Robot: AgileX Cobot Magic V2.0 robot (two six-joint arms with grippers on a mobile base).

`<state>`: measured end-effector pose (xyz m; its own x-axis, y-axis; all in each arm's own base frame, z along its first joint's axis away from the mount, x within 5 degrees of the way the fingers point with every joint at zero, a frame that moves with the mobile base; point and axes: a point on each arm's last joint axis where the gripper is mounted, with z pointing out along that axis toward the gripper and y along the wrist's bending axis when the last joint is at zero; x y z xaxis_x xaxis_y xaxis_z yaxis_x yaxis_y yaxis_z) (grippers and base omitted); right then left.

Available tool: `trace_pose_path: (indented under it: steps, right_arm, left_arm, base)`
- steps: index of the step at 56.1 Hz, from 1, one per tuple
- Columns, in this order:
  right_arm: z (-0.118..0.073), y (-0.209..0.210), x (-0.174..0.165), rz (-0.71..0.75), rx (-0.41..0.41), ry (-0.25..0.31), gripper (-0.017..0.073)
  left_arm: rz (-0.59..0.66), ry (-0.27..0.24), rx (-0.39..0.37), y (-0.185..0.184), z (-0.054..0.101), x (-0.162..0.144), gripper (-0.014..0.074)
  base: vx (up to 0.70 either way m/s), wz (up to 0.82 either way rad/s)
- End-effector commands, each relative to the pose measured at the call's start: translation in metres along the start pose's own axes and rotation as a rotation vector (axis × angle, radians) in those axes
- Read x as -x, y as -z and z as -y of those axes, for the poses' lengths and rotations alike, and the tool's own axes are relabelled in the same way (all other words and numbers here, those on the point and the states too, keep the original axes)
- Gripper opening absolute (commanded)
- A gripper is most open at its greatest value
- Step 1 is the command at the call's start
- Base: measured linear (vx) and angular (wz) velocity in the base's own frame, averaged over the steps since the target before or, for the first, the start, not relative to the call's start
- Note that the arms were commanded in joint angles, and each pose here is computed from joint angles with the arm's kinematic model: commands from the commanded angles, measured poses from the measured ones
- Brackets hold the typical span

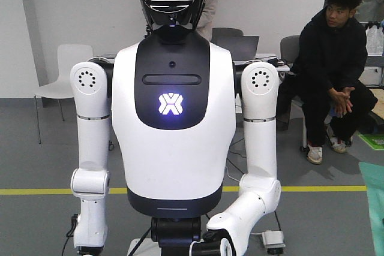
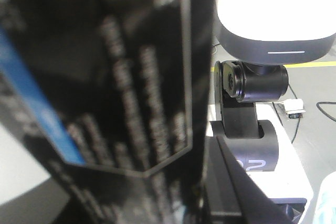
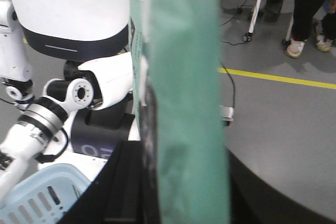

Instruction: Pick snacks and fruit into basket

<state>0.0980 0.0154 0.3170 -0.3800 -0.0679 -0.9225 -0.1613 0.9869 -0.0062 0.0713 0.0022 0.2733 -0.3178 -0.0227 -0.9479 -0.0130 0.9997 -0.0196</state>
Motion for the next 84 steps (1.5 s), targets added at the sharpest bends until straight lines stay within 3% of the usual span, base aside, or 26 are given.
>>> trace_pose_path:
  steps: [1,7,18,26,45,59,84]
  right_arm:
    - [-0.005,0.004,0.020,0.145,0.059,-0.051,-0.0008]
    - [-0.017,0.000,0.025,0.176,0.169,-0.067,-0.0008]
    - [-0.043,-0.009,0.034,0.260,0.342,0.073,-0.0008]
    - [-0.066,-0.013,0.038,0.299,0.482,0.085,-0.0008]
    - [-0.127,-0.029,0.018,0.189,0.734,0.217,-0.0008]
    - [-0.160,-0.035,0.004,0.154,0.827,0.275,-0.0008]
    - [-0.185,-0.066,-0.022,0.035,0.804,0.333,0.0015]
  left_arm:
    - [0.121,-0.005,-0.021,0.005,0.002,0.019,0.0199]
    - [0.121,-0.005,-0.021,0.005,0.002,0.019,0.0199]
    - [0.121,-0.005,-0.021,0.005,0.002,0.019,0.0199]
    - [0.121,-0.005,-0.021,0.005,0.002,0.019,0.0199]
    - [0.121,-0.005,-0.021,0.005,0.002,0.019,0.0199]
    - [0.121,-0.005,-0.021,0.005,0.002,0.019,0.0199]
    - [0.121,-0.005,-0.021,0.005,0.002,0.019,0.0199]
  base:
    - [0.00,0.00]
    - [0.00,0.00]
    - [0.00,0.00]
    - [0.00,0.00]
    - [0.00,0.00]
    - [0.00,0.00]
    - [0.00,0.00]
